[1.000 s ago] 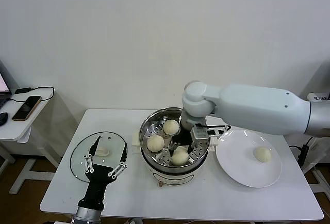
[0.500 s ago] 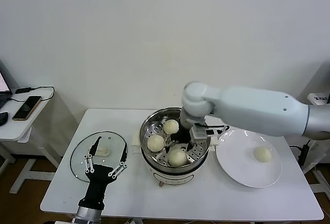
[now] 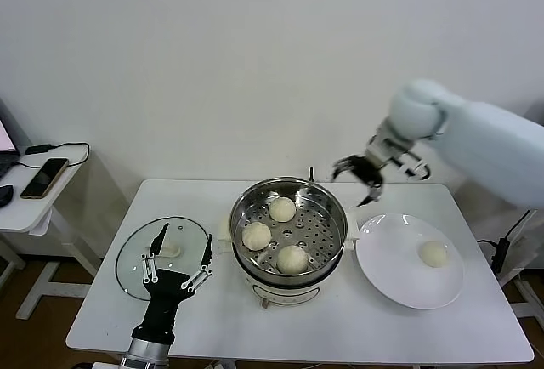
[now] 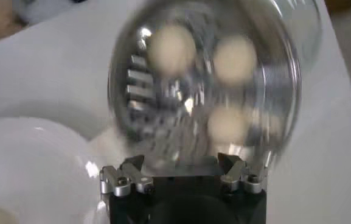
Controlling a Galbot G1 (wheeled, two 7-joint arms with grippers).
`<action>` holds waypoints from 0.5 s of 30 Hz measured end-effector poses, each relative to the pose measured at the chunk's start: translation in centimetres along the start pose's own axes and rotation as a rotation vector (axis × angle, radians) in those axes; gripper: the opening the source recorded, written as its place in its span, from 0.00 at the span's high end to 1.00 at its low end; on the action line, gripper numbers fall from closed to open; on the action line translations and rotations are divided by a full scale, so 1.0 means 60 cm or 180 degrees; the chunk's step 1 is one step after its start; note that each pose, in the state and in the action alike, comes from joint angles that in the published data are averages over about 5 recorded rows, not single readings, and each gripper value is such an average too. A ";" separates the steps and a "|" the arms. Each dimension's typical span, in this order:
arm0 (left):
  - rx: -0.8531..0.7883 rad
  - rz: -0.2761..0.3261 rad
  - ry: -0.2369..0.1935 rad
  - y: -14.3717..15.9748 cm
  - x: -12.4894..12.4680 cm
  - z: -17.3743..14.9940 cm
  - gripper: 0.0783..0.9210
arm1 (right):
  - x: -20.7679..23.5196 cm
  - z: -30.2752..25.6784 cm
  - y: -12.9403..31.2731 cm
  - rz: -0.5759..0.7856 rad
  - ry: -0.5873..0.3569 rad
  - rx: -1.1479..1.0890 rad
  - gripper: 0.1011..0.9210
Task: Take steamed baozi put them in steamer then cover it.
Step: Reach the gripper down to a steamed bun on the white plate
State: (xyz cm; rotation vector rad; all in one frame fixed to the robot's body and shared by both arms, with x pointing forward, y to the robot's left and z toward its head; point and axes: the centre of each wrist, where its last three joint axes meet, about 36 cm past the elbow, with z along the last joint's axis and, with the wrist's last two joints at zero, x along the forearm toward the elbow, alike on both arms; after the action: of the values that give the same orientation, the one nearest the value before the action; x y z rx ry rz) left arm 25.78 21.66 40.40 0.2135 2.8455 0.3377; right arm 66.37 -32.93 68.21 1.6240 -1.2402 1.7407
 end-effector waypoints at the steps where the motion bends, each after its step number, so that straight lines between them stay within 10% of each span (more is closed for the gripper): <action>1: -0.0002 0.0002 0.0001 0.000 0.000 0.000 0.12 | 0.002 0.028 0.013 0.0004 0.0029 -0.0182 0.12; 15: -0.0019 0.0012 0.0046 0.002 0.004 0.000 0.12 | -0.087 0.260 0.219 -0.0310 0.0318 -0.1628 0.12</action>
State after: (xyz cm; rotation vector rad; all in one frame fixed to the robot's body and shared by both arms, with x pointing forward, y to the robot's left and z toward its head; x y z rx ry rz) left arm 25.55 21.82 40.34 0.2163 2.8581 0.3497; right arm 65.15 -51.17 57.76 1.2577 -1.3894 1.2882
